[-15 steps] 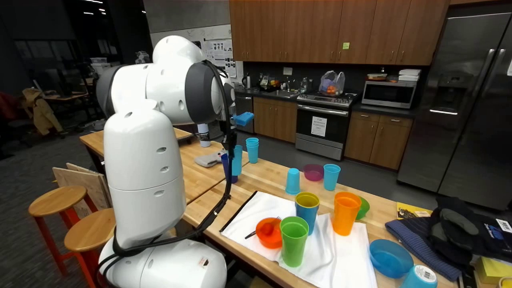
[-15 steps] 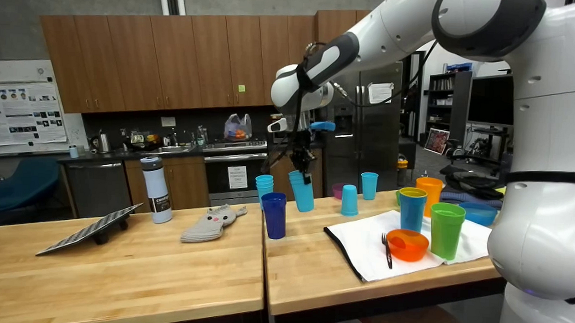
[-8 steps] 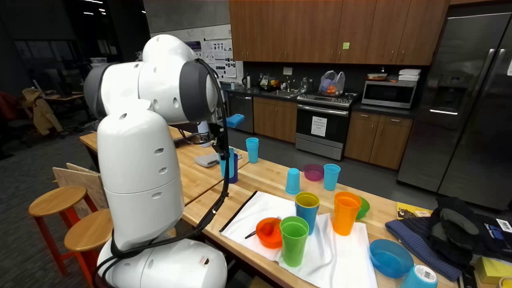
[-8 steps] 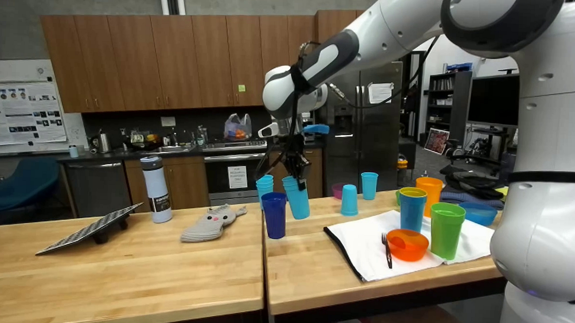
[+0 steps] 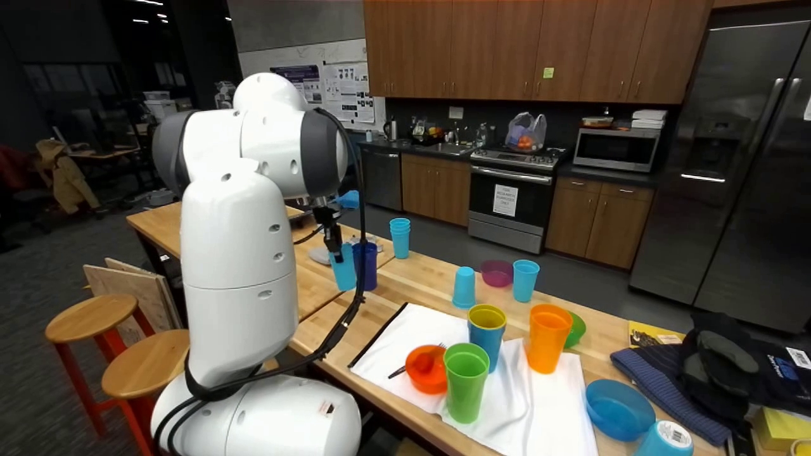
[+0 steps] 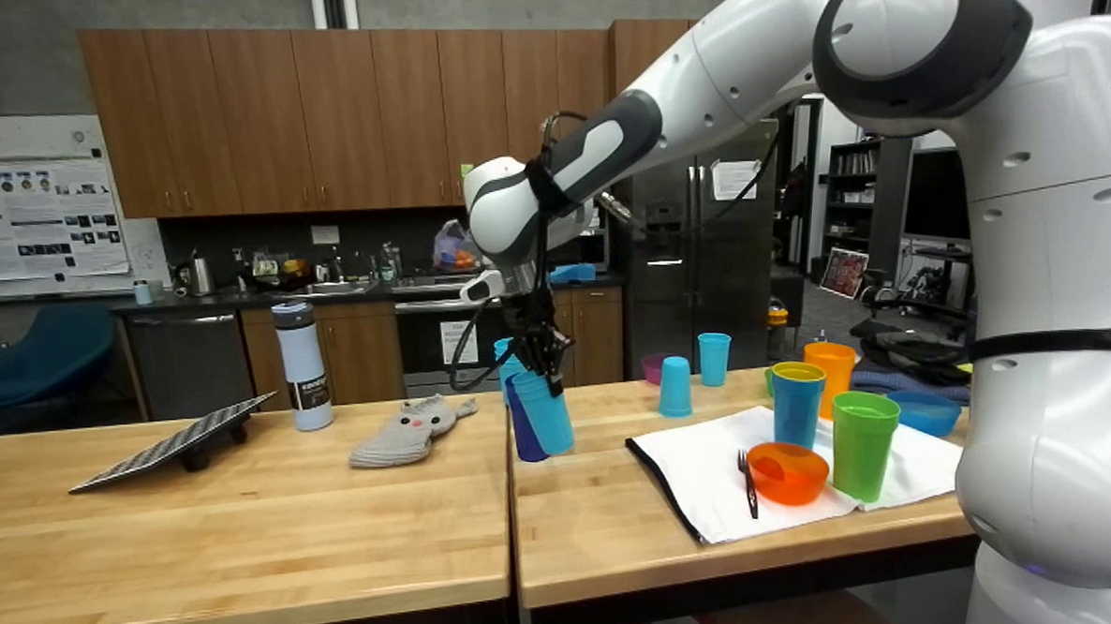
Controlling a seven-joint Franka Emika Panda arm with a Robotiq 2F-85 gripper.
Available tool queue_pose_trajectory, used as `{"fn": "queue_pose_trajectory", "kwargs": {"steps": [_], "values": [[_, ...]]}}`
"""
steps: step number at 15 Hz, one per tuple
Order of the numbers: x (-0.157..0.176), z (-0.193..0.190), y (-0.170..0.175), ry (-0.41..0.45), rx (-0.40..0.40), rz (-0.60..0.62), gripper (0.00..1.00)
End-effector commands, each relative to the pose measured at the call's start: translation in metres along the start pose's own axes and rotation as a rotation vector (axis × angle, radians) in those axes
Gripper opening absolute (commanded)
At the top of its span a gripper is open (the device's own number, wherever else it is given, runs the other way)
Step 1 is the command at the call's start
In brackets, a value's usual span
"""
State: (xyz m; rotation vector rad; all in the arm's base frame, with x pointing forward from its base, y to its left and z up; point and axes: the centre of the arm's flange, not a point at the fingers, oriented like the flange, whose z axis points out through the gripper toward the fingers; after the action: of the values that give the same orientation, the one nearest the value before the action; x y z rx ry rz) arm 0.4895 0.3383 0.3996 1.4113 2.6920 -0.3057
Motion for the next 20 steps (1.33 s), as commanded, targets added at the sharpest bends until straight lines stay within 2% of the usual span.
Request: {"fn": "queue_pose_trajectory", "kwargs": {"steps": [1, 6, 11, 15, 20], "values": [[0.03, 0.01, 0.027, -0.082, 0.007, -0.151, 0.02], [0.042, 0.021, 0.039, -0.086, 0.005, -0.227, 0.02], [0.033, 0.016, 0.039, -0.072, -0.036, -0.225, 0.02], [0.026, 0.021, 0.031, -0.148, -0.079, -0.193, 0.02], [0.024, 0.032, 0.028, -0.179, -0.097, -0.179, 0.02]]}}
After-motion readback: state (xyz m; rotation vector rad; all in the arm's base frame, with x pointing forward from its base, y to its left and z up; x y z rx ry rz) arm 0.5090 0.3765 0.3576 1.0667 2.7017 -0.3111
